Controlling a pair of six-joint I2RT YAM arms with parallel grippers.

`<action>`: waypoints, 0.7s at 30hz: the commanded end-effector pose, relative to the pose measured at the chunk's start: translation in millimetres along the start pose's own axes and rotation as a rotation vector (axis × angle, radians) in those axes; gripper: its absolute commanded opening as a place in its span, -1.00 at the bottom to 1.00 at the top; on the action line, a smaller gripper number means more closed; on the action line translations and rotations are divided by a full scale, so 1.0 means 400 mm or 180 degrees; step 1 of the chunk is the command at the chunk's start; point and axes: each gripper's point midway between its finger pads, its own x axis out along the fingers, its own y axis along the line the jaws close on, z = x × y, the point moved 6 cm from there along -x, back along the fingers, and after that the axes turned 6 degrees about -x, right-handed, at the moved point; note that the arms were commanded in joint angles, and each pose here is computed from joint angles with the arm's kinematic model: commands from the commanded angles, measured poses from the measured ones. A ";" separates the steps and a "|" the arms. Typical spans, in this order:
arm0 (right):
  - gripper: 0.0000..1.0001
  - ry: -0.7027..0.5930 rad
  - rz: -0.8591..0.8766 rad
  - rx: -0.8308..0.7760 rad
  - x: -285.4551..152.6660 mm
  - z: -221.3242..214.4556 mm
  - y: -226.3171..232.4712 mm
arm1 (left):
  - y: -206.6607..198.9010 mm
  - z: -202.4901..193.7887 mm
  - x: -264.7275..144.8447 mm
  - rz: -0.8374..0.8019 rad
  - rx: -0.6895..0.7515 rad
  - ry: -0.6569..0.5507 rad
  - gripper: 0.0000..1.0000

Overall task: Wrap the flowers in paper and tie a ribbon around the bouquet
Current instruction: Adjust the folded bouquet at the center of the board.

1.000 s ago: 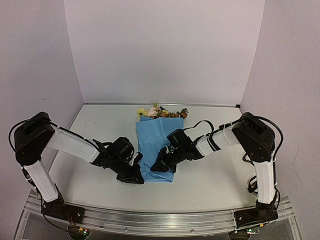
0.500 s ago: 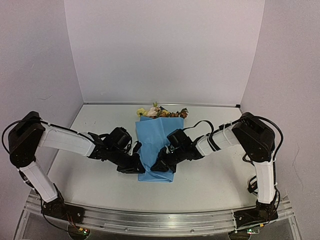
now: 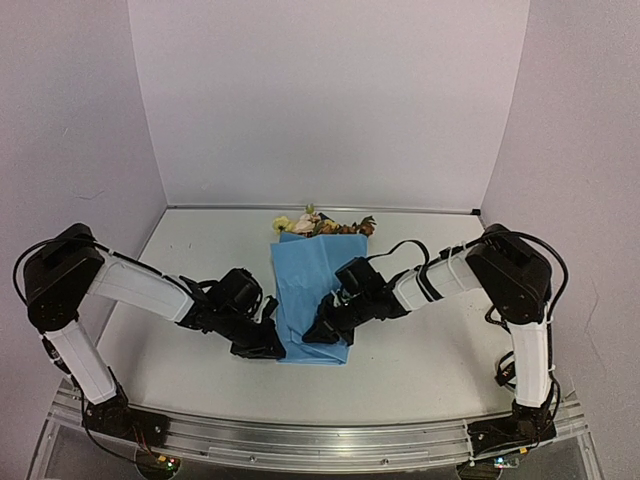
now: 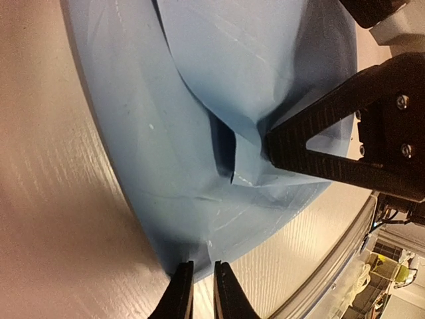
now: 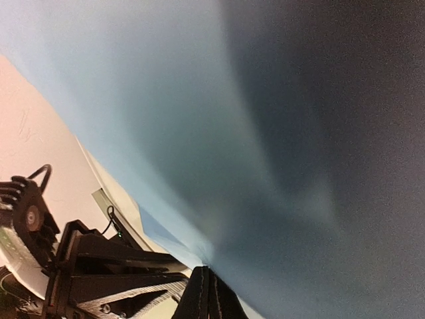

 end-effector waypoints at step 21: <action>-0.81 0.0118 -0.0880 -0.0749 -0.293 -0.099 0.076 | -0.193 0.178 -0.167 -0.0690 0.0499 -0.0564 -0.71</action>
